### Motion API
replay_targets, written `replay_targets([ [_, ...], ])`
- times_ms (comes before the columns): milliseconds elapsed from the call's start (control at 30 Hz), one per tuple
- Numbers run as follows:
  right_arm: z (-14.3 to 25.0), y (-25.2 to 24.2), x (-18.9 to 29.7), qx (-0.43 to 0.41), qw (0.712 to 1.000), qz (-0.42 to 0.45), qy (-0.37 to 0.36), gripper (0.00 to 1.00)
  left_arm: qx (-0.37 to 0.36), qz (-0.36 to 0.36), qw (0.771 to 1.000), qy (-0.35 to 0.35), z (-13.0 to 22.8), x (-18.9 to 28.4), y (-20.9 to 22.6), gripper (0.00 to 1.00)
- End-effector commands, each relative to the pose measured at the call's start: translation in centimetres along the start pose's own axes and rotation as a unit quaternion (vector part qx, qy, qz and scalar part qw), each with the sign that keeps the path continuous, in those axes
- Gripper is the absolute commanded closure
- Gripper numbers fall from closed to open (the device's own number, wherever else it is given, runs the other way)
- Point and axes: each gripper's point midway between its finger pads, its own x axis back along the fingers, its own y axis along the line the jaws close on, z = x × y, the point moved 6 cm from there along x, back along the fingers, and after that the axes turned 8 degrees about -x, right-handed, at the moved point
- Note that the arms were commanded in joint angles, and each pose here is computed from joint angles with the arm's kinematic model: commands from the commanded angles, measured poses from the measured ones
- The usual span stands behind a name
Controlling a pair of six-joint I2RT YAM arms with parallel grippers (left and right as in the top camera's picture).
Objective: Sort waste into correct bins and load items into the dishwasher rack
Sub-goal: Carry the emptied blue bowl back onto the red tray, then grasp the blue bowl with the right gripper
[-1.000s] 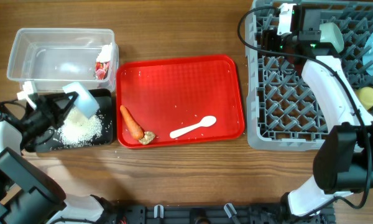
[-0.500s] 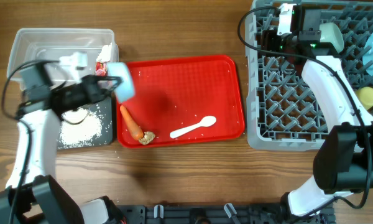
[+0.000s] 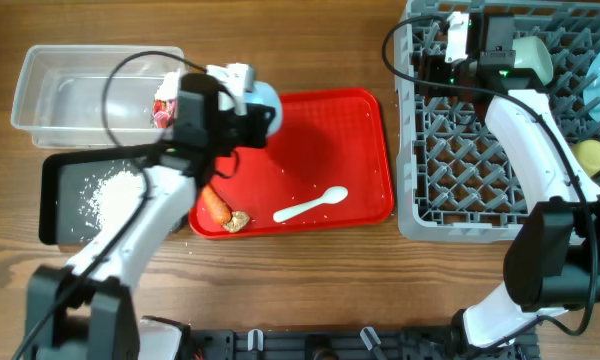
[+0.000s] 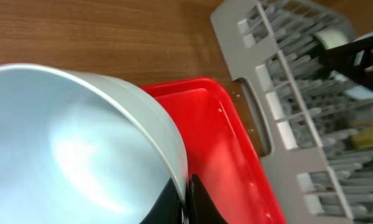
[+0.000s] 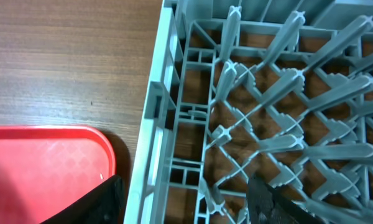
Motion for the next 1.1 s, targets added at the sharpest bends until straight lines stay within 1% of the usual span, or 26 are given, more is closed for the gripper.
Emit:
replay_targets([
  [0,-0.5,0.0,0.8,-0.001,1.000,0.005,-0.008,0.35,-0.013,-0.043,0.999,0.024,2.0,-3.4,-0.5,0.96],
  [33,-0.4,0.0,0.8,-0.001,1.000,0.005,-0.007,0.35,-0.016,-0.045,0.998,0.029,2.4,-4.0,-0.6,0.96],
  [67,-0.4,0.0,0.8,-0.001,1.000,0.005,-0.006,0.35,-0.019,-0.049,0.998,0.035,2.9,-4.6,-0.6,0.92],
  [133,-0.4,0.0,0.8,-0.001,1.000,0.005,-0.007,0.35,-0.022,-0.047,0.998,0.044,3.7,-5.7,-0.8,0.88],
  [267,-0.6,0.1,1.1,0.001,1.000,0.002,-0.011,0.35,-0.030,-0.039,0.997,0.057,4.7,-6.7,-1.5,0.87],
  [300,-0.6,0.1,1.2,0.001,1.000,0.001,-0.012,0.34,-0.031,-0.037,0.997,0.058,4.8,-6.8,-1.7,0.84],
  [333,-0.8,0.3,1.5,0.002,1.000,-0.002,-0.017,0.35,-0.033,-0.034,0.997,0.059,4.9,-6.8,-2.0,0.79],
  [367,-1.0,0.5,1.8,0.004,1.000,-0.004,-0.023,0.35,-0.035,-0.033,0.997,0.059,4.9,-6.8,-2.1,0.70],
  [467,-2.1,1.5,3.2,0.013,0.999,-0.013,-0.050,0.35,-0.035,-0.033,0.997,0.052,4.4,-6.5,-2.2,0.58],
  [533,-2.9,2.8,4.1,0.025,0.997,-0.025,-0.074,0.35,-0.033,-0.035,0.998,0.039,3.5,-5.6,-2.1,0.44],
  [567,-3.2,3.7,4.6,0.038,0.995,-0.035,-0.084,0.35,-0.032,-0.037,0.998,0.032,3.0,-5.0,-2.0,0.39],
  [600,-3.2,4.4,4.8,0.051,0.994,-0.046,-0.088,0.35,-0.029,-0.040,0.998,0.026,2.5,-4.4,-1.8,0.35],
  [700,-2.8,7.6,5.2,0.085,0.988,-0.096,-0.090,0.34,-0.017,-0.056,0.998,0.012,1.2,-2.1,-0.8,0.29],
  [833,-0.9,11.7,4.5,0.113,0.979,-0.163,-0.057,0.34,0.014,-0.091,0.996,0.008,0.4,1.4,1.5,0.16],
  [900,0.7,13.6,3.7,0.128,0.975,-0.178,-0.027,0.33,0.037,-0.115,0.993,0.013,0.4,3.3,3.2,0.15],
  [1033,4.0,15.5,2.0,0.146,0.971,-0.184,0.040,0.33,0.075,-0.150,0.986,0.027,1.0,5.7,5.6,0.14],
  [1067,5.1,15.8,1.2,0.147,0.970,-0.181,0.066,0.33,0.084,-0.158,0.983,0.031,1.2,6.2,6.1,0.13],
])
